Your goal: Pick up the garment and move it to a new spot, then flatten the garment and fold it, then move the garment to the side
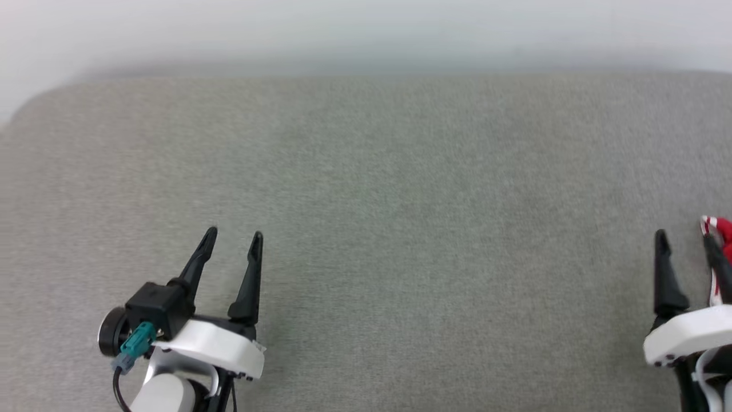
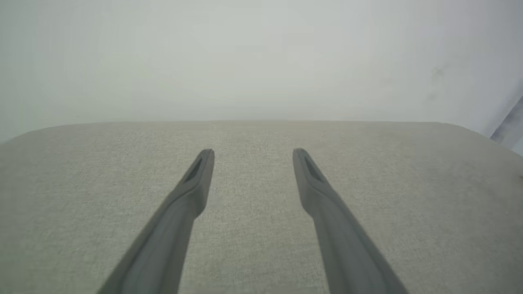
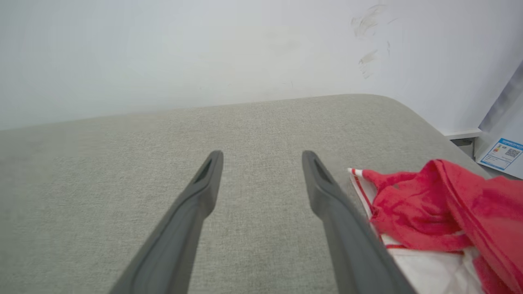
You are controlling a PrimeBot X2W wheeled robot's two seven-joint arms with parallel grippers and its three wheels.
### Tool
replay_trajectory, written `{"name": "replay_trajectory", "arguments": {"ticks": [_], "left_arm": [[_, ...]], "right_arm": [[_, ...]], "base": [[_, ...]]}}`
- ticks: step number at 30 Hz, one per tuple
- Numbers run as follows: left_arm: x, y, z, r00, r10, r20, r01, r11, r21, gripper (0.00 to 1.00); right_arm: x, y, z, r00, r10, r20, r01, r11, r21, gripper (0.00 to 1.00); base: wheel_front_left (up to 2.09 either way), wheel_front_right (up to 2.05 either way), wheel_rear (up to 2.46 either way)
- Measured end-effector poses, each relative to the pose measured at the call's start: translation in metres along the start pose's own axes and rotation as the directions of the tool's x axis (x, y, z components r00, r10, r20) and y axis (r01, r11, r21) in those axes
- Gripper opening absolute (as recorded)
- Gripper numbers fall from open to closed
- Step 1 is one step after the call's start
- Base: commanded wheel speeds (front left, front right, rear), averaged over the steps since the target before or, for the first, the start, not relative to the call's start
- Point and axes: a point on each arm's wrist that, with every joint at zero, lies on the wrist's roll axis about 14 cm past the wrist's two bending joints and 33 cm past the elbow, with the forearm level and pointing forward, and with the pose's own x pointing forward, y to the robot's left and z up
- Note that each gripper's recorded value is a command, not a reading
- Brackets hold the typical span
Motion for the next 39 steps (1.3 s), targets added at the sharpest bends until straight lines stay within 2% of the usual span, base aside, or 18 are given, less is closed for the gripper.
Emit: {"name": "replay_trajectory", "arguments": {"ticks": [5,9,22,39], "left_arm": [[-0.026,0.014,0.013,0.997,0.068,0.026,-0.069,0.998,0.013,1.0],[-0.042,0.021,0.02,0.994,0.103,0.046,-0.104,0.994,0.021,1.0],[-0.064,0.018,0.027,0.992,0.106,0.072,-0.11,0.993,0.048,1.0],[-0.063,0.014,0.022,0.994,0.093,0.06,-0.096,0.994,0.047,1.0]], "right_arm": [[-0.016,0.039,0.013,0.994,0.105,0.042,-0.106,0.994,0.02,1.0],[-0.034,0.052,0.027,0.986,0.147,0.078,-0.149,0.989,0.016,1.0],[-0.081,0.059,0.047,0.976,0.185,0.116,-0.189,0.982,0.02,1.0],[-0.085,0.061,0.05,0.974,0.194,0.12,-0.199,0.98,0.031,1.0]], "base": [[0.0,0.0,0.0],[0.0,0.0,0.0],[0.0,0.0,0.0],[0.0,0.0,0.0]]}}
